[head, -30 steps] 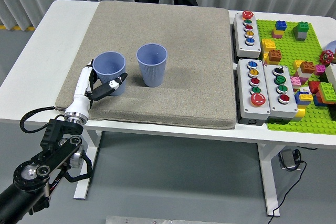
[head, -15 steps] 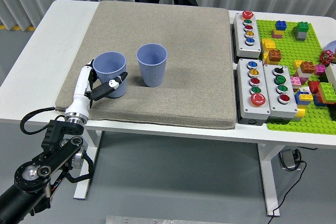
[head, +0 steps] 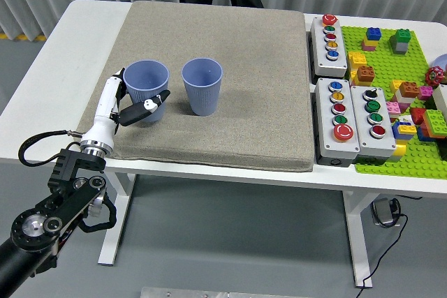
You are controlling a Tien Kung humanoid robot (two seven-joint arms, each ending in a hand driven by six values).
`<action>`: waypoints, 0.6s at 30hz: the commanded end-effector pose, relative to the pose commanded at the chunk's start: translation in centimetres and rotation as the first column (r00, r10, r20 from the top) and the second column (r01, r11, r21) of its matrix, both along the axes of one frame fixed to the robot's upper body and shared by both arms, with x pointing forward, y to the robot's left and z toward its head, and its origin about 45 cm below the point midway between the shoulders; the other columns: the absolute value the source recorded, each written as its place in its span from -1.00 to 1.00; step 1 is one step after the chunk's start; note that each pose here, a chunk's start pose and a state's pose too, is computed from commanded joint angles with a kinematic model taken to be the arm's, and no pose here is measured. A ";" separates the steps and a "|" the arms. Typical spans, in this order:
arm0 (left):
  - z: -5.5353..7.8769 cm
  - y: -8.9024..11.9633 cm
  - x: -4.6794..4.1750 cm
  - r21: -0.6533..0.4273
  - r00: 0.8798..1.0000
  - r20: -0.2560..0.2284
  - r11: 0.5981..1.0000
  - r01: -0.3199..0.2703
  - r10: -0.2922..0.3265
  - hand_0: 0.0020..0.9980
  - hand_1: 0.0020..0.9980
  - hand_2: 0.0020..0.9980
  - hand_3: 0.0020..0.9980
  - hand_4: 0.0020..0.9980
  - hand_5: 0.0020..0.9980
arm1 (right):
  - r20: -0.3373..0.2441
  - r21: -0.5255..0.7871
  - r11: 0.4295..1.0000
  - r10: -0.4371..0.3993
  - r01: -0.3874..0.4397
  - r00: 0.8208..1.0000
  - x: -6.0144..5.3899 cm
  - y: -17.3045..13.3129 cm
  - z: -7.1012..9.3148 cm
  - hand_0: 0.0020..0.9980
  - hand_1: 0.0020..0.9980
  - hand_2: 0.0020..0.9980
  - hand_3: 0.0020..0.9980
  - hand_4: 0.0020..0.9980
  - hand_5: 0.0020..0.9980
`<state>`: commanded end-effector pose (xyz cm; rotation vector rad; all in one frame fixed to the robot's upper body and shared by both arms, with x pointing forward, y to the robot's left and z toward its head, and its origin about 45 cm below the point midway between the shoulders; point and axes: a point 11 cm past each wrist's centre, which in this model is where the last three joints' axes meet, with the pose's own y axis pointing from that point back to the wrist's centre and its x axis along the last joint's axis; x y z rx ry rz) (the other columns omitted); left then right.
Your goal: Pick cup pour cup place
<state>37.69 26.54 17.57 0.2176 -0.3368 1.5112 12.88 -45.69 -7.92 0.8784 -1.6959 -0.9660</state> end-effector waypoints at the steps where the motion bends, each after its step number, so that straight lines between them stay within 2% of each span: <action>1: 0.4 0.1 0.20 0.011 1.000 0.008 1.000 0.002 -0.002 0.17 0.12 0.20 0.20 0.70 -0.67 | 0.001 -0.001 1.000 0.000 0.000 1.000 0.0 0.0 0.0 0.40 0.28 0.19 0.19 -1.00 -0.44; 4: 1.2 0.4 0.63 0.034 1.000 0.020 0.999 0.006 -0.007 0.17 0.12 0.20 0.20 0.70 -0.67 | 0.003 -0.001 1.000 -0.002 0.002 1.000 0.1 -0.1 0.1 0.40 0.28 0.19 0.19 -1.00 -0.44; 9: 2.8 0.7 1.76 0.162 0.999 0.028 0.986 0.037 -0.042 0.17 0.12 0.18 0.20 0.68 -0.70 | 0.007 -0.003 1.000 -0.004 0.004 1.000 0.2 -0.2 0.1 0.40 0.28 0.19 0.19 -1.00 -0.44; 14: 4.9 0.1 3.04 0.312 0.994 0.034 0.946 0.091 -0.107 0.14 0.12 0.17 0.19 0.67 -0.72 | 0.011 -0.005 1.000 -0.005 0.005 1.000 0.4 -0.3 0.2 0.40 0.28 0.19 0.19 -1.00 -0.44; 18: 5.9 -0.5 3.73 0.389 0.990 0.039 0.914 0.113 -0.139 0.14 0.12 0.17 0.19 0.67 -0.72 | 0.016 -0.007 1.000 -0.006 0.006 1.000 0.6 -0.4 0.3 0.40 0.28 0.19 0.19 -1.00 -0.44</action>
